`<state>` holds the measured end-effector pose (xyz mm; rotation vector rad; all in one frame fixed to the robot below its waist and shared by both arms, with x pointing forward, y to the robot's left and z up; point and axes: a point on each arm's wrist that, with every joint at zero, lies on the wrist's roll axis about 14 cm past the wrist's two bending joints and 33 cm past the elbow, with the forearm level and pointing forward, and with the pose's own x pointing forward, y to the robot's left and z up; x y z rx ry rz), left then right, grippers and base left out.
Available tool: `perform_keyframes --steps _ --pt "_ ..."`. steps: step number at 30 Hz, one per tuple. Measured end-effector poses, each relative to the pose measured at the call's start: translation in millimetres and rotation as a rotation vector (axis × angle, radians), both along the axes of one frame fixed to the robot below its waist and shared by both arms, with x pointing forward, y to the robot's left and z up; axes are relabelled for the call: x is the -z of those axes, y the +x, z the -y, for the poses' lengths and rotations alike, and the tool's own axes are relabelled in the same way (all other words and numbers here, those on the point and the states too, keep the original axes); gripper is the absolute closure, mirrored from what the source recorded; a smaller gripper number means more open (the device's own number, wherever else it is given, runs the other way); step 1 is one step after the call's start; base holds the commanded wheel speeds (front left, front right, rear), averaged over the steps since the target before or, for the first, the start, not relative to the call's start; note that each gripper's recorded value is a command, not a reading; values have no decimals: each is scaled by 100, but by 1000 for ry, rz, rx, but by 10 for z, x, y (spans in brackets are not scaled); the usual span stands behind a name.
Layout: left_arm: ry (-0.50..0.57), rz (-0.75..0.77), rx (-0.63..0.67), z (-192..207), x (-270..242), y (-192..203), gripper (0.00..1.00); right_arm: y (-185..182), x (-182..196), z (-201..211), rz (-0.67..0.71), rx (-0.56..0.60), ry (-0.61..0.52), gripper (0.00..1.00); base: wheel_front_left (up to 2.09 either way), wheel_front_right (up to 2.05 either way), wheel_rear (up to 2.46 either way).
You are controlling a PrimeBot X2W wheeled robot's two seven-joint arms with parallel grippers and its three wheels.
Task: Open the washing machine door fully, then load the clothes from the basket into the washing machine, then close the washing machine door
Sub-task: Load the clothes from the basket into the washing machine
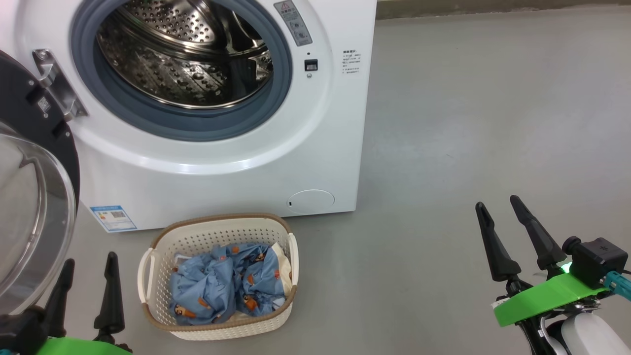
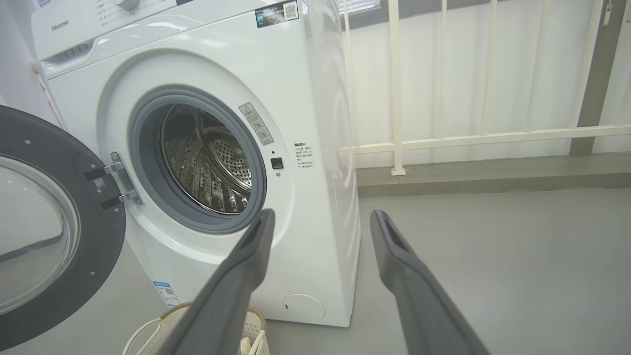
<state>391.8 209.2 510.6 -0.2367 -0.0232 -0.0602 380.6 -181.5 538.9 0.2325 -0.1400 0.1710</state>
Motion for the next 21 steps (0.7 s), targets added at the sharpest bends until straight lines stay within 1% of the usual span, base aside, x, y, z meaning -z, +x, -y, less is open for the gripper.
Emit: perform_keyframes --steps 15,21 --pt "10 -2 -4 -21 15 4 0 12 21 -13 -6 -3 1 0 0 0 0" --pt "10 -4 -6 -27 25 8 0 15 28 -16 -8 -3 3 0 49 -49 0"
